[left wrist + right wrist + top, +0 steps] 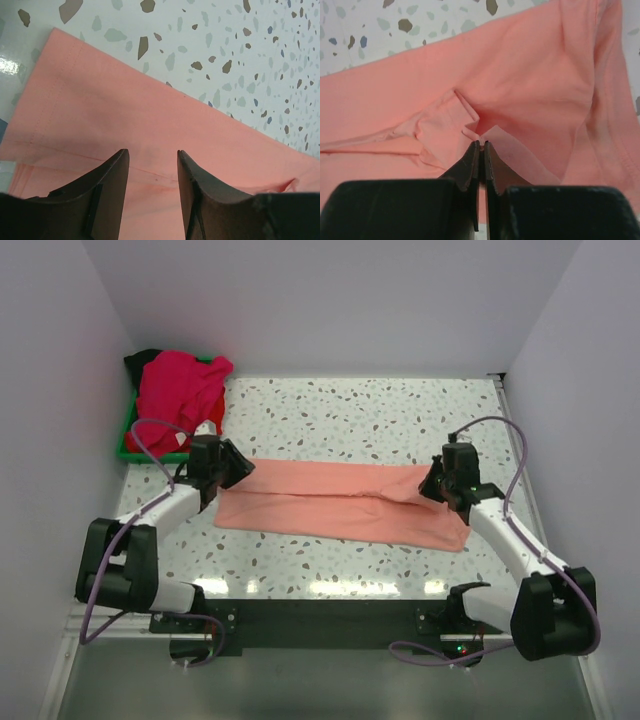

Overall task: Fold and stack the t-shirts
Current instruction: Fold the tshirt

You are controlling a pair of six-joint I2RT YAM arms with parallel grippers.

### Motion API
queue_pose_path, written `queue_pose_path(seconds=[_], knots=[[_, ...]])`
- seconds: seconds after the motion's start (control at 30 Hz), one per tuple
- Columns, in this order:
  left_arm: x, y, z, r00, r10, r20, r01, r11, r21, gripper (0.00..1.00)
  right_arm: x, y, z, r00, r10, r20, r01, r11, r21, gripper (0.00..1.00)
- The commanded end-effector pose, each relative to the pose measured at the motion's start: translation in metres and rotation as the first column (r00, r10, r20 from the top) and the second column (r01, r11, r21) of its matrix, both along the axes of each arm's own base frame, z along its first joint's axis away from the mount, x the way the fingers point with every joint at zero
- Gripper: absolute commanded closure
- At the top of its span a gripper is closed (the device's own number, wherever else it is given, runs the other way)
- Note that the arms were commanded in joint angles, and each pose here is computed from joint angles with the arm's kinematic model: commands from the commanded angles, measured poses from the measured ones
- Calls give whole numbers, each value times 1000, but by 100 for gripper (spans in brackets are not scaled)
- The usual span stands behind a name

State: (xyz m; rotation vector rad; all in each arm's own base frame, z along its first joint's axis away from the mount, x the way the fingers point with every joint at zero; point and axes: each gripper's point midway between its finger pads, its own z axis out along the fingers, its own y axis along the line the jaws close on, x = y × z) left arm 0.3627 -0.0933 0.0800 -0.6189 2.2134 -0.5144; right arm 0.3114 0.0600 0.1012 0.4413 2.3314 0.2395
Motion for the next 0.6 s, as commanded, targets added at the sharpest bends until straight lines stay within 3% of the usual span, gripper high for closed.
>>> queue_pose_path(seconds=[0.0,0.2,0.4,0.57], knots=[[8,-5,1,999,3,37,-2,1000,-28,52,-15,14,-1,999,26,27,-28,997,67,99],[9,-6,-8,1000,10,21,-9,999,-36,52,-40,15,-12,999,24,32,-27,995,96,95],[9,-6,-12,1000,16,16,-15,999,-40,52,-51,9,1,998,21,66,-26,996,85,67],[9,-5,-11,1000,17,16,-16,999,-39,52,-28,-2,22,992,-42,120,38,999,35,56]])
